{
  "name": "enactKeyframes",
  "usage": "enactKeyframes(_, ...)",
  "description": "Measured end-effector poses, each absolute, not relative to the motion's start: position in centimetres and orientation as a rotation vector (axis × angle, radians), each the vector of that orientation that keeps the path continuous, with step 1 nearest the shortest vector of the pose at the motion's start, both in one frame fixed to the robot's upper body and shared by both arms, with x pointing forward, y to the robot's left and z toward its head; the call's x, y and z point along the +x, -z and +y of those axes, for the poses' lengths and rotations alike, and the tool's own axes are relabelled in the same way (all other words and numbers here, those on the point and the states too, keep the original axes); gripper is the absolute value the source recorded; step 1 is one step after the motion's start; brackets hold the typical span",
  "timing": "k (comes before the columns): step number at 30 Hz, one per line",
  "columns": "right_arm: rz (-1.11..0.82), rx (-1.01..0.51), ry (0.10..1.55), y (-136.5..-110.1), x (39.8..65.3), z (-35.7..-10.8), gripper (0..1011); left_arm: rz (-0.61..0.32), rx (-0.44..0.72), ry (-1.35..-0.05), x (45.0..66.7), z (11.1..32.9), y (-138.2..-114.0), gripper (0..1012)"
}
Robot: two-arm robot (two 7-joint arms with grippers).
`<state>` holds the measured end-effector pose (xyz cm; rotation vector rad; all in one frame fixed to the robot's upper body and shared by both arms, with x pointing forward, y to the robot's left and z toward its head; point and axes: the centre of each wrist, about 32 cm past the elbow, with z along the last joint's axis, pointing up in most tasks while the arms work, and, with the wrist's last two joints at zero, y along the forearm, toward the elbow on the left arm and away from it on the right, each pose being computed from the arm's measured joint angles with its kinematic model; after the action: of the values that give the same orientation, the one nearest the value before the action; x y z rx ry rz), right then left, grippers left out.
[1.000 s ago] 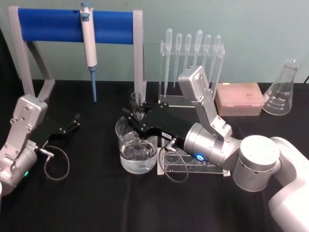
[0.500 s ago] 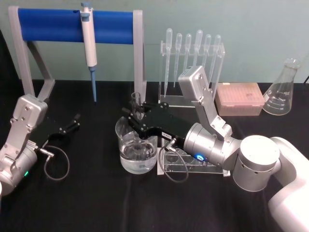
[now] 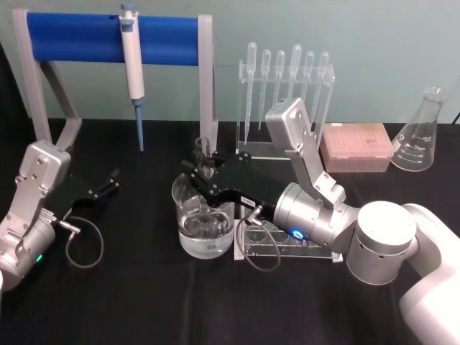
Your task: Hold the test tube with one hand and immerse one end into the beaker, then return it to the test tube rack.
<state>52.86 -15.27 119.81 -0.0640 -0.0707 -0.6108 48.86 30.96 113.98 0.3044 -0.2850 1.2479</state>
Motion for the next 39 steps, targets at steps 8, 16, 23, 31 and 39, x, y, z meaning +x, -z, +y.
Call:
enactKeyframes(8, -0.071, -0.064, 0.611, -119.81, 52.86, -15.27, 227, -0.285, 0.304, -1.248, 48.86, 30.97, -113.98, 1000)
enactKeyframes(16, -0.071, -0.064, 0.611, -119.81, 52.86, -15.27, 227, -0.285, 0.304, -1.248, 48.86, 30.97, -113.98, 1000)
enactKeyframes(23, -0.071, -0.064, 0.611, -119.81, 52.86, -15.27, 227, -0.285, 0.304, -1.248, 48.86, 30.97, -113.98, 1000)
enactKeyframes(31, -0.071, -0.064, 0.611, -119.81, 52.86, -15.27, 227, -0.285, 0.304, -1.248, 48.86, 30.97, -113.98, 1000)
enactKeyframes(39, -0.071, -0.064, 0.611, -119.81, 52.86, -15.27, 227, -0.285, 0.304, -1.248, 48.86, 30.97, -113.98, 1000)
